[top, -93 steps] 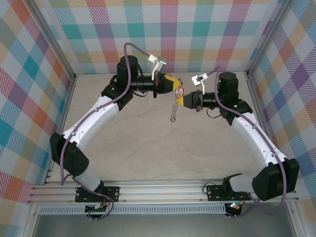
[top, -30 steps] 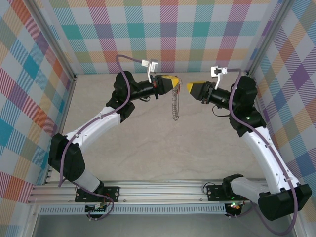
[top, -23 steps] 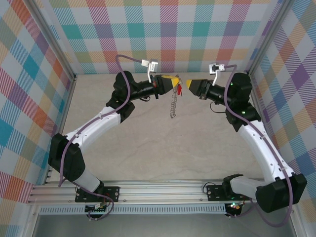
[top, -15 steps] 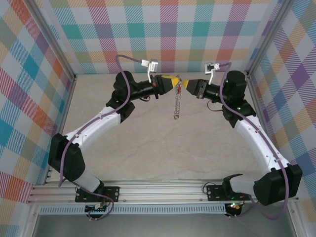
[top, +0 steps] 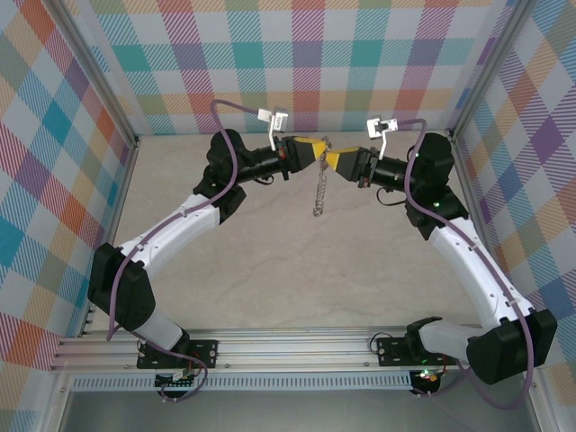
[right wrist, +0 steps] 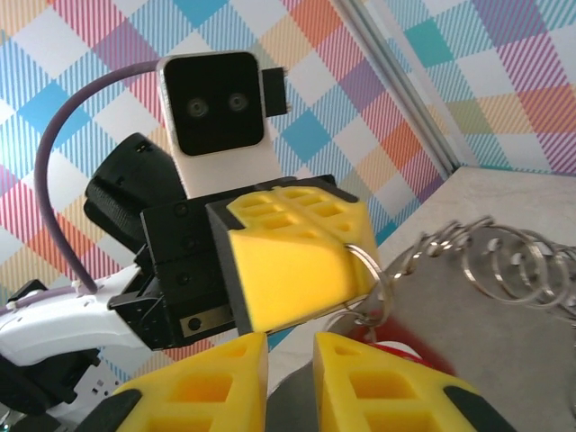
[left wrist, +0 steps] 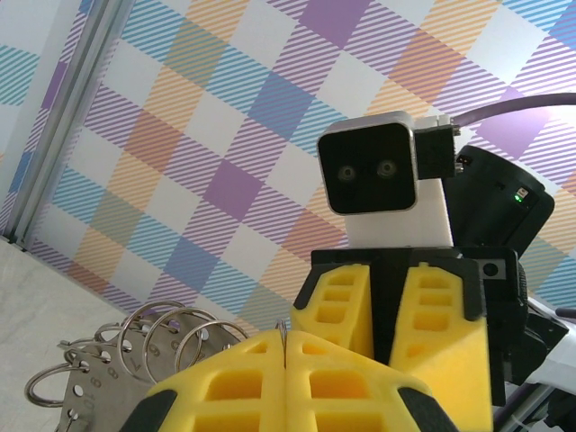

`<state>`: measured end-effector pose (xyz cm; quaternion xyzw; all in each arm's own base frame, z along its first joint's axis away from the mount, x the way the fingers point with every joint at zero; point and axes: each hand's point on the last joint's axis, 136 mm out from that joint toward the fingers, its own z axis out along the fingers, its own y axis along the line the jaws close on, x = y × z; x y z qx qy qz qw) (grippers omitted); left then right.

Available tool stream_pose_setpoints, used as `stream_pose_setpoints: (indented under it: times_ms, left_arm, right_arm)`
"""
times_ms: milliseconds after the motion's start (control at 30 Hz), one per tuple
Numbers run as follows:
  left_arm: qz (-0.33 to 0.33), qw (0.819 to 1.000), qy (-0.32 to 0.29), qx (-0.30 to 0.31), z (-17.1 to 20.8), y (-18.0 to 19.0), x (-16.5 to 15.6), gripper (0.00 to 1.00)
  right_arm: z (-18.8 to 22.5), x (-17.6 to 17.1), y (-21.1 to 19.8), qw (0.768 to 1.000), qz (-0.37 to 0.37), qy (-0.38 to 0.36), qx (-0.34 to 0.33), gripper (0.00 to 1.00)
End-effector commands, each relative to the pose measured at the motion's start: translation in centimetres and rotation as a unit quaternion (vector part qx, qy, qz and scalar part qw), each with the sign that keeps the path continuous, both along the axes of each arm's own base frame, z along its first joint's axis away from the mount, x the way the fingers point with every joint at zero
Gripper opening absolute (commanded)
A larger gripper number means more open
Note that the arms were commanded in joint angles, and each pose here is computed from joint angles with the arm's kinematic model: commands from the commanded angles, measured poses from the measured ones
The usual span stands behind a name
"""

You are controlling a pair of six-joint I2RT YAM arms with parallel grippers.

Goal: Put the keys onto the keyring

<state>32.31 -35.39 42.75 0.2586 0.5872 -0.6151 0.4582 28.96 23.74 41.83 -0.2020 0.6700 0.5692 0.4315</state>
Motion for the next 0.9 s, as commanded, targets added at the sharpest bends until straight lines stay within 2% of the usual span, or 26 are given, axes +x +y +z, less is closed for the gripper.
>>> stream_pose_setpoints:
  times_ms: [0, 267, 633, 767, 867]
  left_arm:
    - [0.000, 0.998, -0.045, -0.033, 3.3, 0.7, -1.3, 0.00]
    - [-0.005, 0.998, -0.045, -0.032, 3.4, 0.5, -1.6, 0.00]
    - [-0.002, 0.998, -0.051, -0.036, 3.8, 0.6, -1.8, 0.00]
    - [-0.002, 0.998, -0.052, -0.038, 3.9, 0.6, -1.8, 0.00]
    - [-0.001, 0.998, -0.051, -0.038, 3.8, 0.6, -1.7, 0.00]
  right_arm:
    - [0.8, -0.4, 0.1, 1.000, 0.005, -0.019, 0.011, 0.23]
    - [0.7, 1.1, 0.0, 1.000, -0.018, -0.012, 0.021, 0.22]
    - [-0.6, 1.0, 1.3, 0.999, 0.019, 0.016, 0.032, 0.12]
    - [-1.7, 0.4, 3.2, 0.999, 0.041, 0.027, 0.018, 0.08]
    - [-2.1, 0.4, 3.1, 0.999, 0.028, 0.026, 0.004, 0.08]
